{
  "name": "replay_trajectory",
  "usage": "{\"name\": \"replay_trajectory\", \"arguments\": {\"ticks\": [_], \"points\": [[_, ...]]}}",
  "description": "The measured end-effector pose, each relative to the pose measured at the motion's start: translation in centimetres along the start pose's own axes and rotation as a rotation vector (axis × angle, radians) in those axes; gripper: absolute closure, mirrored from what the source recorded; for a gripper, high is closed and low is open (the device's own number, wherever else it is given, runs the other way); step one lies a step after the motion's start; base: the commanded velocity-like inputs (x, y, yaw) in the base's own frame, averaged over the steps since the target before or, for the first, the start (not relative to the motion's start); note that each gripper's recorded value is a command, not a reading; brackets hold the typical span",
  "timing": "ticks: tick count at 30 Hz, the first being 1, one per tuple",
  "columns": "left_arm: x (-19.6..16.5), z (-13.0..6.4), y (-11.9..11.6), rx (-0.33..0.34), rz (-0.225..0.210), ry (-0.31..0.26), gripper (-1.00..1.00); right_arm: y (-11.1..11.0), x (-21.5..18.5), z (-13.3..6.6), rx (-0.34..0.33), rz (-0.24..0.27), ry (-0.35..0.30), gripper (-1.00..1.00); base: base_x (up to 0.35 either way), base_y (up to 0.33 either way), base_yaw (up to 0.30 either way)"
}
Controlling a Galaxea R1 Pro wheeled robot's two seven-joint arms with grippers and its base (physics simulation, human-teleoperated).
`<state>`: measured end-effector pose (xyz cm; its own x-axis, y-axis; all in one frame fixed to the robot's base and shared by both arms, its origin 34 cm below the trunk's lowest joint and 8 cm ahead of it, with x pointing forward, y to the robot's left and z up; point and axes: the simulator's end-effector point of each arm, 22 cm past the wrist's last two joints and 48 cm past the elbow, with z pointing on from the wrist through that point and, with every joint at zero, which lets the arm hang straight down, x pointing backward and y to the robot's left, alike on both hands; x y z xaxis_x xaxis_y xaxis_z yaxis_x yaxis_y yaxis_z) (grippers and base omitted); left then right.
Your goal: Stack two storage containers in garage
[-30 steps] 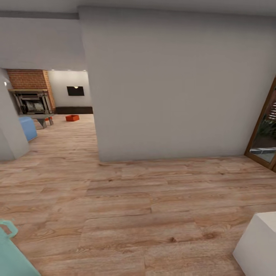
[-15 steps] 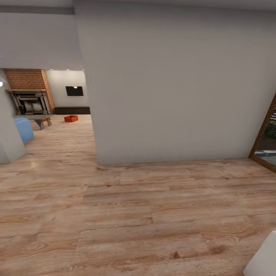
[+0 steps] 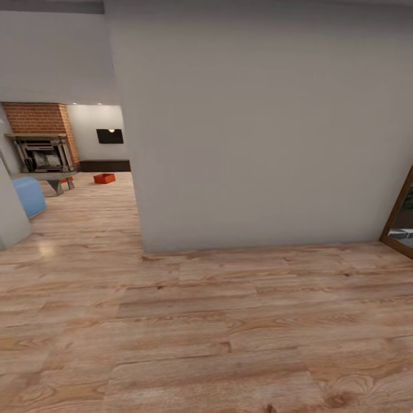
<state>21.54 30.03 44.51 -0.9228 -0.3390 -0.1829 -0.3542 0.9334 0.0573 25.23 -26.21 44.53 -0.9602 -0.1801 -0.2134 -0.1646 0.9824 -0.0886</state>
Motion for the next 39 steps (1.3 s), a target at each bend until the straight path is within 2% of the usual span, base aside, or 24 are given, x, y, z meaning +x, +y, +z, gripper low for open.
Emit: {"name": "replay_trajectory", "arguments": {"ticks": [8, 39], "points": [[-0.07, 0.0, -0.03, 0.001, 0.0, -0.001, -1.0, 0.1, 0.03, -0.01, 0.0, 0.003, 0.002, -1.0, 0.322, 0.0, 0.079], [-0.25, 0.0, -0.08, 0.002, 0.0, -0.006, -1.0, 0.06, -0.04, 0.0, 0.001, 0.003, 0.0, -1.0, 0.322, 0.0, 0.272]]}}
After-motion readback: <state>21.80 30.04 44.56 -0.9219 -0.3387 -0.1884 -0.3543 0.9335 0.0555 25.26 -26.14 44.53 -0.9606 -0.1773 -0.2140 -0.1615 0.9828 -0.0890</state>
